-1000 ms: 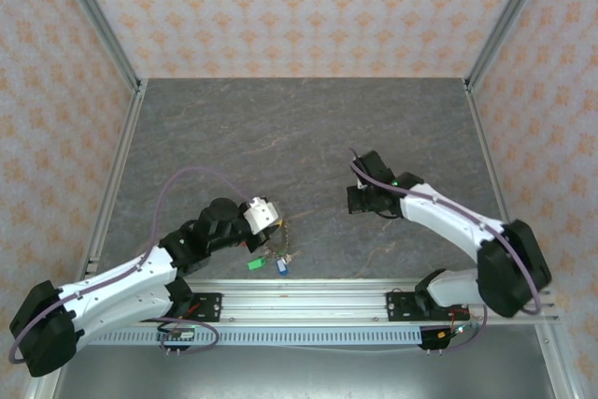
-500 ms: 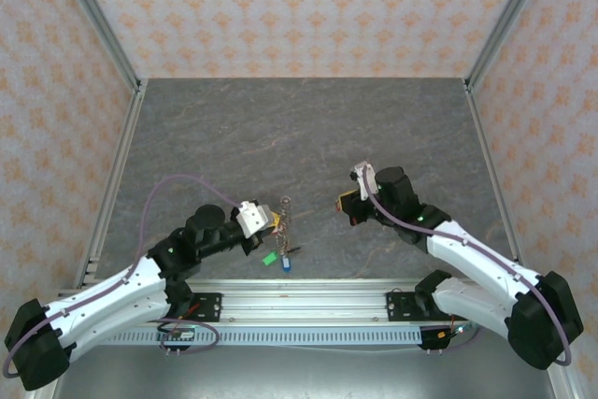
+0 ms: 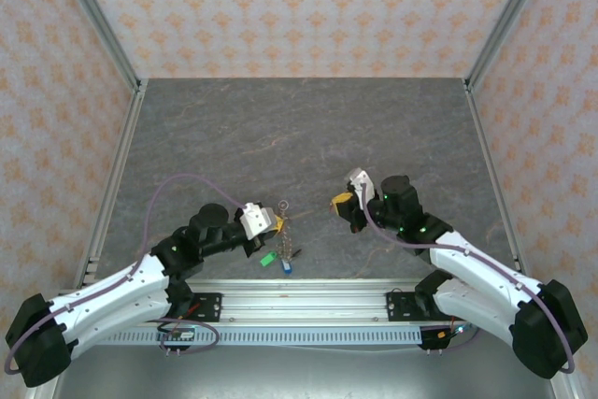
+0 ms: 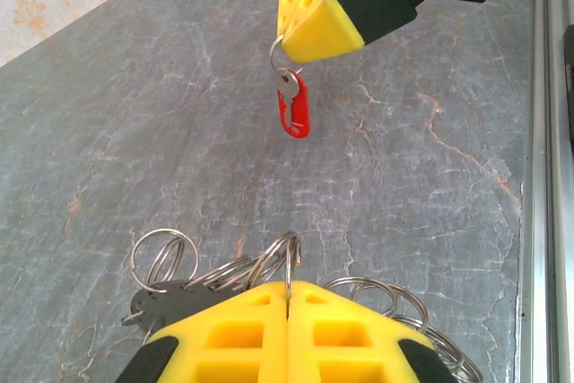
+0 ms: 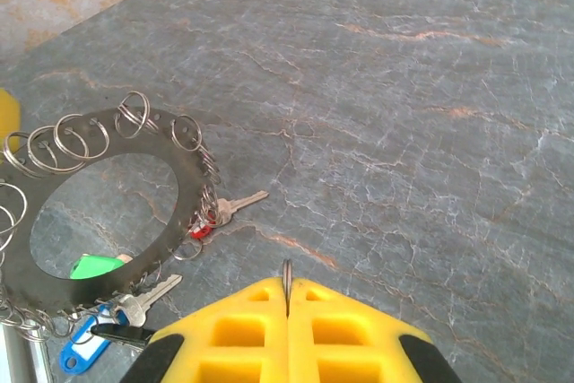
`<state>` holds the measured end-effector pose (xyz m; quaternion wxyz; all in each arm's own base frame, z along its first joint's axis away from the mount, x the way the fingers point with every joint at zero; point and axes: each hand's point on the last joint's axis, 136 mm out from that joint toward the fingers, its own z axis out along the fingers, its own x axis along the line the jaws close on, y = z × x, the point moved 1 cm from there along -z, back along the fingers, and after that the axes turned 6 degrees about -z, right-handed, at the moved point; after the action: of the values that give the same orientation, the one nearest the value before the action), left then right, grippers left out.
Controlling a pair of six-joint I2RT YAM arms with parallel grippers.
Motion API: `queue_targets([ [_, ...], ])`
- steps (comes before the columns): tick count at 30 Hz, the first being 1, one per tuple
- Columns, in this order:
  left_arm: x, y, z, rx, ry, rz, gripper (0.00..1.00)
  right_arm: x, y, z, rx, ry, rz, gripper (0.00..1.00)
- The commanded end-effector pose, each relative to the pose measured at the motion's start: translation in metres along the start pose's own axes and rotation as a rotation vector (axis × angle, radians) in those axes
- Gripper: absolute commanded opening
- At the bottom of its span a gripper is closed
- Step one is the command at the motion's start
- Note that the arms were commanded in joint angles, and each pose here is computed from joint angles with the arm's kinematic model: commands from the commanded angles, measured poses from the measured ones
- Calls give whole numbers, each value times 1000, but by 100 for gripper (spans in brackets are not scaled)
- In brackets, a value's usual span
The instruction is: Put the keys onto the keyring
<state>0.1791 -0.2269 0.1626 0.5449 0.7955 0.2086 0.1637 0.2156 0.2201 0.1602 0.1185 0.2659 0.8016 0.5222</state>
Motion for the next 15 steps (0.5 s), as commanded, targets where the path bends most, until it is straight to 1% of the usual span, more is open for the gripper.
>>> queue_targets([
  [1, -3, 20, -1, -93, -20, 41, 0, 12, 14, -1, -64, 65, -101, 0],
  [8, -3, 19, 0, -90, -17, 49, 0, 29, 13, 10, -74, 192, -157, 0],
  [15, -2, 17, 4, -59, -19, 66, 0, 52, 25, 21, -99, 310, -221, 0],
])
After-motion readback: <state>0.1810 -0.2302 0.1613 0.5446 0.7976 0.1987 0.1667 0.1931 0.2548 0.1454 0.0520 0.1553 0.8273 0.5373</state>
